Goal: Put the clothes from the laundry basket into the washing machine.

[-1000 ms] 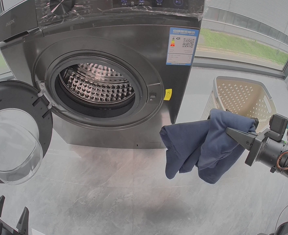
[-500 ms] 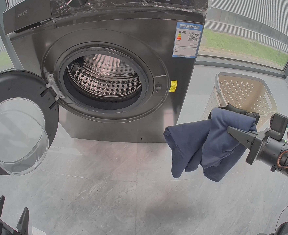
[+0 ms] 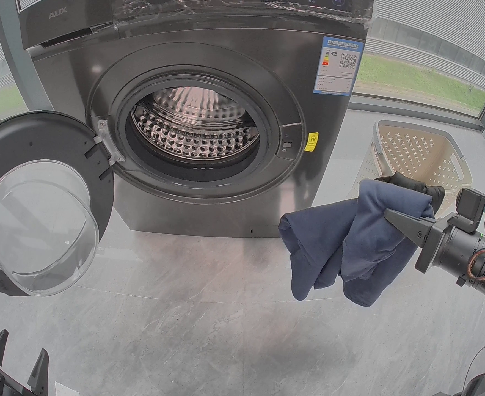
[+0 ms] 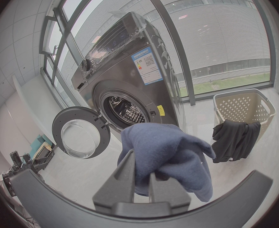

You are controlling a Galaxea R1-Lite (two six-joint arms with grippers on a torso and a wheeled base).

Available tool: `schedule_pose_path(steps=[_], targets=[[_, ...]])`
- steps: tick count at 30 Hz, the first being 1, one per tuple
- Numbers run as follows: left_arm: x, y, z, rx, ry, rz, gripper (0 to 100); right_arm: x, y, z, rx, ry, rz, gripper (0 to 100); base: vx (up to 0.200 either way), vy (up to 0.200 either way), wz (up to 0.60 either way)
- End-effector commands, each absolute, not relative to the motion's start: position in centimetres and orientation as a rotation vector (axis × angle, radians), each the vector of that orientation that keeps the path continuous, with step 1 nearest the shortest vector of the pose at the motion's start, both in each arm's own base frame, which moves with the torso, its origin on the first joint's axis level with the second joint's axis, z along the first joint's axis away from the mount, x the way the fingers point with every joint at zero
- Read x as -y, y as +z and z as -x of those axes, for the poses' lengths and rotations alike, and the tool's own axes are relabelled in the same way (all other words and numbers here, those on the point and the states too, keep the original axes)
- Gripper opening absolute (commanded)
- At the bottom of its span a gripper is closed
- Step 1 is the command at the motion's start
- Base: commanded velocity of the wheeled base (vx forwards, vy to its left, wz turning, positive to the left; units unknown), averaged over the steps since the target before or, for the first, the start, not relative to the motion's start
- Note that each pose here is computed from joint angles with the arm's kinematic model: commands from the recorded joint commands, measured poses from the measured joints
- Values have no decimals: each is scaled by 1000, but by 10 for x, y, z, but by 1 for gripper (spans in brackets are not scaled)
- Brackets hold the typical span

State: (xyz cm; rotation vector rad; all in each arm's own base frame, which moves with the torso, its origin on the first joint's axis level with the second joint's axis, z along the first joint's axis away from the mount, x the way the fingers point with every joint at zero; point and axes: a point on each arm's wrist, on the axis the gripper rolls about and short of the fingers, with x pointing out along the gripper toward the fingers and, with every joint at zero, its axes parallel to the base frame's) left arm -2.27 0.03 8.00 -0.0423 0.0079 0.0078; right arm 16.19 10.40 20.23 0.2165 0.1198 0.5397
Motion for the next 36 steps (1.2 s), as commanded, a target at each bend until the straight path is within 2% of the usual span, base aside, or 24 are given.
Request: schedule_pose_path(steps=[1,5,20,23,36], targets=[[0,76,22,-15,10,41,100,-104,202,-162,-121,540,-218,0,0,200,0],[0,76,22,-15,10,43,100,-104,202,-162,-120,540,-216,0,0,200,0],[0,76,22,-15,8,41,100,-103,203,-163,-118,534,-217,0,0,0,0],[0,76,22,-15,8,41,100,-103,202,-163,-120,533,-218,0,200,0,0],[0,76,22,-15,8,41,100,-103,199,-163,-134,533,-221,0,0,0,0]])
